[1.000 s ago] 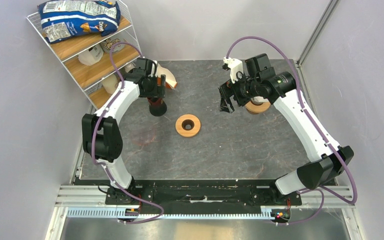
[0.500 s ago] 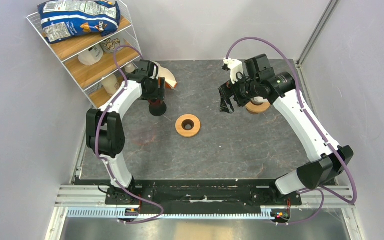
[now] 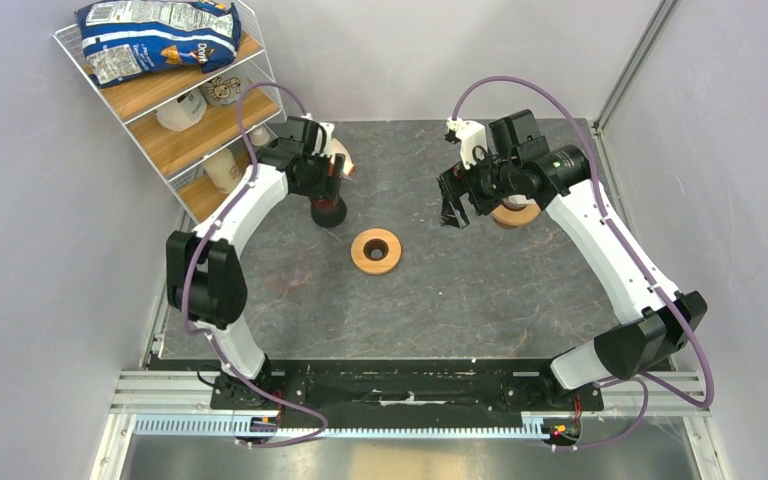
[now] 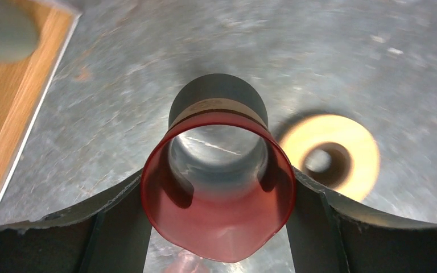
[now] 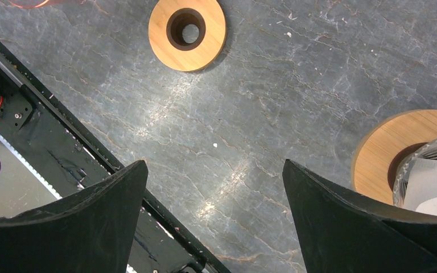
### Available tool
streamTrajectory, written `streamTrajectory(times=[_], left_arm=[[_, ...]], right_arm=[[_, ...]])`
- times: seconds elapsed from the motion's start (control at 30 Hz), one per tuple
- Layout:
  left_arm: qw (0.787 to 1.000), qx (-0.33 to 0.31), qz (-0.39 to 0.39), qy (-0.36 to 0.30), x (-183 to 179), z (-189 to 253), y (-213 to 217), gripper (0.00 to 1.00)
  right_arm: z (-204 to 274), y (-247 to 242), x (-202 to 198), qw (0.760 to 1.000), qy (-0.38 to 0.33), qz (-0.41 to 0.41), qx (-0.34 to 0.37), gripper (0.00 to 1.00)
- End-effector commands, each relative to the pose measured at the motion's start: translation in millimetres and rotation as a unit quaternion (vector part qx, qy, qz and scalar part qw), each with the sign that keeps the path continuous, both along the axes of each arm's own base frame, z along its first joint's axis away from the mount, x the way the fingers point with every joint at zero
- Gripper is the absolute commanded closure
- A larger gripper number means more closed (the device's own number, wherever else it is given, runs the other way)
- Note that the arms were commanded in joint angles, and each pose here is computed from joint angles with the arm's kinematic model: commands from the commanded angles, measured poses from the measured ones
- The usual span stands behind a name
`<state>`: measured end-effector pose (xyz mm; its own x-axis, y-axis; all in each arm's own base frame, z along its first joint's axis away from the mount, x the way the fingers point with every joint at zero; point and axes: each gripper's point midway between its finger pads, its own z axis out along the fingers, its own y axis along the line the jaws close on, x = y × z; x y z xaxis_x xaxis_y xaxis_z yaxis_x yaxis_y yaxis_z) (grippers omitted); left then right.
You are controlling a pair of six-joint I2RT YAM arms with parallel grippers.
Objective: Place the coffee filter in the dripper
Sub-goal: Pick up the coffee server from the center of the board, then place the coffee server at the center of the board.
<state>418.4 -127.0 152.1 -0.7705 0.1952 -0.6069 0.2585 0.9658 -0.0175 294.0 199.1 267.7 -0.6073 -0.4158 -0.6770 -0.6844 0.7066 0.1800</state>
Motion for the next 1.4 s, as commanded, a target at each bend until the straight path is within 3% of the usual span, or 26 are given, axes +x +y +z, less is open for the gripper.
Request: streamTrajectory(times=[0.0, 0.2, 0.37, 0.6, 0.87, 0.97, 1.1, 1.37], left_arm=[[0.981, -0.05, -0.177, -0.067, -49.8, 71.8, -65.6, 0.34], [0.936, -0.077, -0.34, -0.047, -156.0, 74.0, -131.4, 0.37], [0.913, -0.047, -0.404, -0.038, -199.4, 51.8, -162.6, 0.37], [0.898, 0.003, -0.439, -0.026, -215.5, 16.5, -187.1, 0.38], [0.901, 0.06, -0.429, -0.028, -203.7, -16.2, -188.9, 0.37], [0.899, 0.059, -0.433, -0.026, -205.3, -20.5, -193.8, 0.32], [0.899, 0.062, -0.434, -0.022, -206.9, -25.3, -192.8, 0.1], [0.889, -0.004, -0.456, -0.037, -226.0, 25.4, -192.7, 0.05]], right_arm=[[18.3, -7.0, -3.4, 0.999, -0.025, -0.022, 0.006, 0.03], [45.0, -22.0, 11.5, 0.994, -0.047, -0.085, 0.041, 0.03], [67.6, -42.5, 28.9, 0.987, -0.074, -0.133, 0.055, 0.03], [78.8, -70.2, 38.8, 0.977, -0.077, -0.187, 0.07, 0.03], [74.0, -70.4, 31.6, 0.978, -0.068, -0.183, 0.072, 0.03], [72.9, -70.4, 30.9, 0.978, -0.066, -0.182, 0.072, 0.03], [72.3, -69.9, 30.6, 0.979, -0.067, -0.178, 0.071, 0.03], [69.7, -67.3, 31.2, 0.981, -0.06, -0.171, 0.072, 0.03]])
